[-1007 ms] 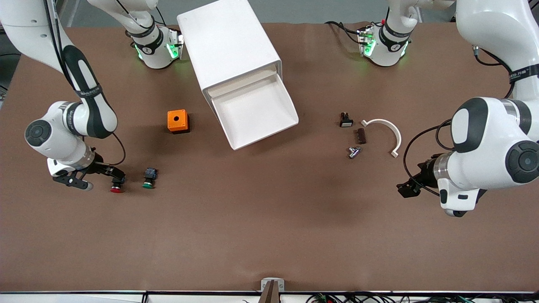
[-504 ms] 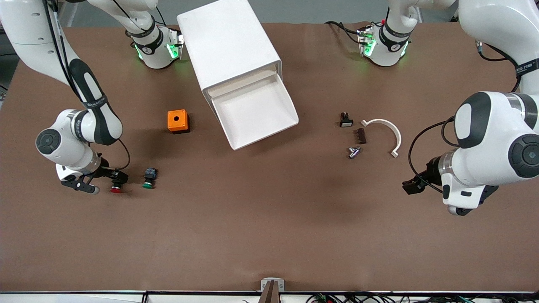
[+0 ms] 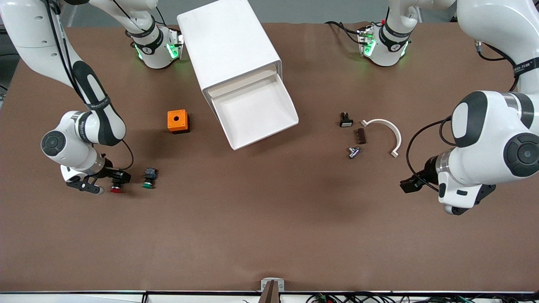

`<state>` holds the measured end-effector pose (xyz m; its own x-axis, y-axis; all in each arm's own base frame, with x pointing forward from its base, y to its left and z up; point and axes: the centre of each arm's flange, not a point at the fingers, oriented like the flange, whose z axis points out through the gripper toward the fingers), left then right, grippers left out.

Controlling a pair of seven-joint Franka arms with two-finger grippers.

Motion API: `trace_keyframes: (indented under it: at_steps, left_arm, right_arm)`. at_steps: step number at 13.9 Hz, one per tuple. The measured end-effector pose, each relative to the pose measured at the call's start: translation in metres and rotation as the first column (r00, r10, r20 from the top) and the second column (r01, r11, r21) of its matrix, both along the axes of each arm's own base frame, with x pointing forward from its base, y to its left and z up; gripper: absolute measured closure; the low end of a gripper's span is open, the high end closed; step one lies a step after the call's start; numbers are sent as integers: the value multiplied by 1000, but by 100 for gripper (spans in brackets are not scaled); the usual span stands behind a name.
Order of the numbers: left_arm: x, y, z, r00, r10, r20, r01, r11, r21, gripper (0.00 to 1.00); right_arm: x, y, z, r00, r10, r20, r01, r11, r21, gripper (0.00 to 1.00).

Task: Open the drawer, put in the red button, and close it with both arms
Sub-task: 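Grasp the red push-button with the right gripper and lift it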

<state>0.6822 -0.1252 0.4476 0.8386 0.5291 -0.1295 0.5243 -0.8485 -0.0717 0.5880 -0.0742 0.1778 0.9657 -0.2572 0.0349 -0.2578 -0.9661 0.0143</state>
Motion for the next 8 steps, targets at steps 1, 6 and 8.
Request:
trace_keyframes:
  at_steps: [1,6,8]
  left_arm:
    - [0,-3,0,1000,-3,0,3,1000,0,0]
    - [-1,-3,0,1000,-3,0,3,1000,0,0]
    - [-1,-3,0,1000,-3,0,3,1000,0,0]
  right_arm:
    - [0,1,0,1000,2,-1,-2,1000,0,41]
    - [7,2,12,999,-1,-38,1,1000,6,59]
    - [11,11,45,994,-32,-105,34,999,15,59]
